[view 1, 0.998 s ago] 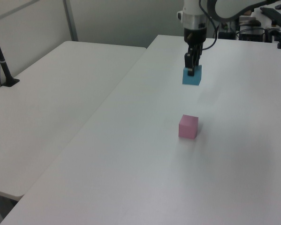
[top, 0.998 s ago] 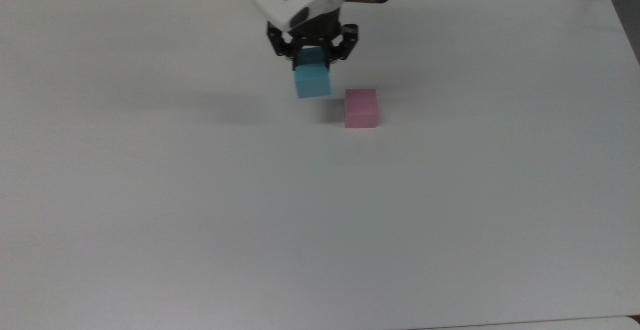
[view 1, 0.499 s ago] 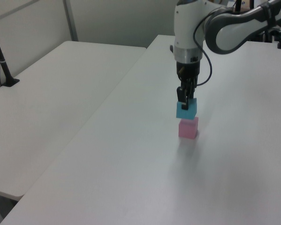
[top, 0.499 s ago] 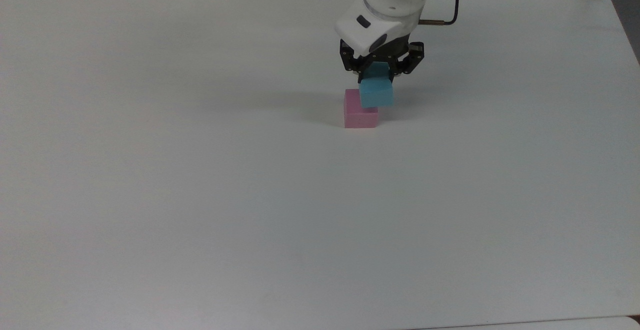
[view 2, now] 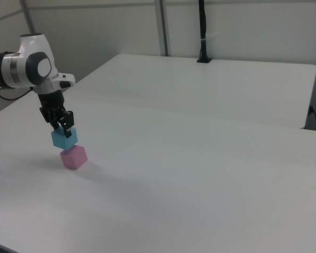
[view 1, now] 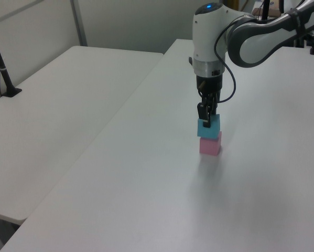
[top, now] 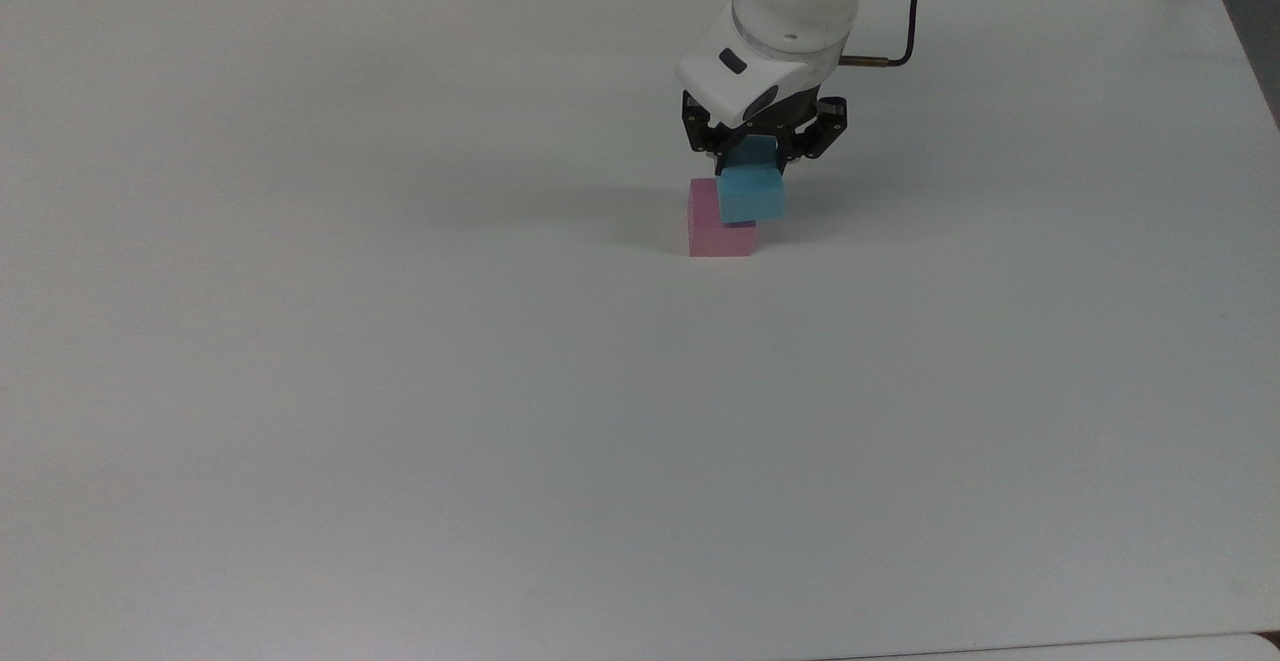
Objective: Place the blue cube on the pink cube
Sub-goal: 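Lower the light-blue cube onto the pink cube and open the gripper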
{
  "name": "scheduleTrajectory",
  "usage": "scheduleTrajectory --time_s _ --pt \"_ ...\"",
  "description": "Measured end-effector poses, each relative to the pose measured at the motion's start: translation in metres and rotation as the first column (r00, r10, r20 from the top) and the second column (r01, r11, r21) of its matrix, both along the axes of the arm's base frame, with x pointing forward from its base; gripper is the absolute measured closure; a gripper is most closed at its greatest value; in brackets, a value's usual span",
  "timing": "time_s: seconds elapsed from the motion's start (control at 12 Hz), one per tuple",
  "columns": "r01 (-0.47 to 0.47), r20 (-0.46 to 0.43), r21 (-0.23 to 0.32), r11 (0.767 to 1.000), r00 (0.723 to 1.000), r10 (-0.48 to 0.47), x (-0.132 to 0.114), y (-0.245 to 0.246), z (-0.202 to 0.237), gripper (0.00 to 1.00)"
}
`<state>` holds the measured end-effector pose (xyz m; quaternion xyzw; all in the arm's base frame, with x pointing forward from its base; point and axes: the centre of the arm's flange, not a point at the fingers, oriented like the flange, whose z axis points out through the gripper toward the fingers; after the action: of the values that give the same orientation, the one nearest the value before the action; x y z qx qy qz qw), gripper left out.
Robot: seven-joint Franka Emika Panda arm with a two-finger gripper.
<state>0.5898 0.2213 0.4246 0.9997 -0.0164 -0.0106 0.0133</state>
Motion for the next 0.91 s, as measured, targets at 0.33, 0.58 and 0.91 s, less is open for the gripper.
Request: scheduleTrajectory --time_s 0.33,0.58,0.91 --pt "0.019 0.015 -0.053 0.998 1.0 -0.019 0.002 -0.003 -0.014 0.46" --pt "0.035 0.025 -0.072 0.997 0.999 -0.034 0.005 -0.004 -0.022 0.47" --pt "0.068 0.024 -0.075 0.995 0.998 -0.066 0.004 -0.004 -0.025 0.26"
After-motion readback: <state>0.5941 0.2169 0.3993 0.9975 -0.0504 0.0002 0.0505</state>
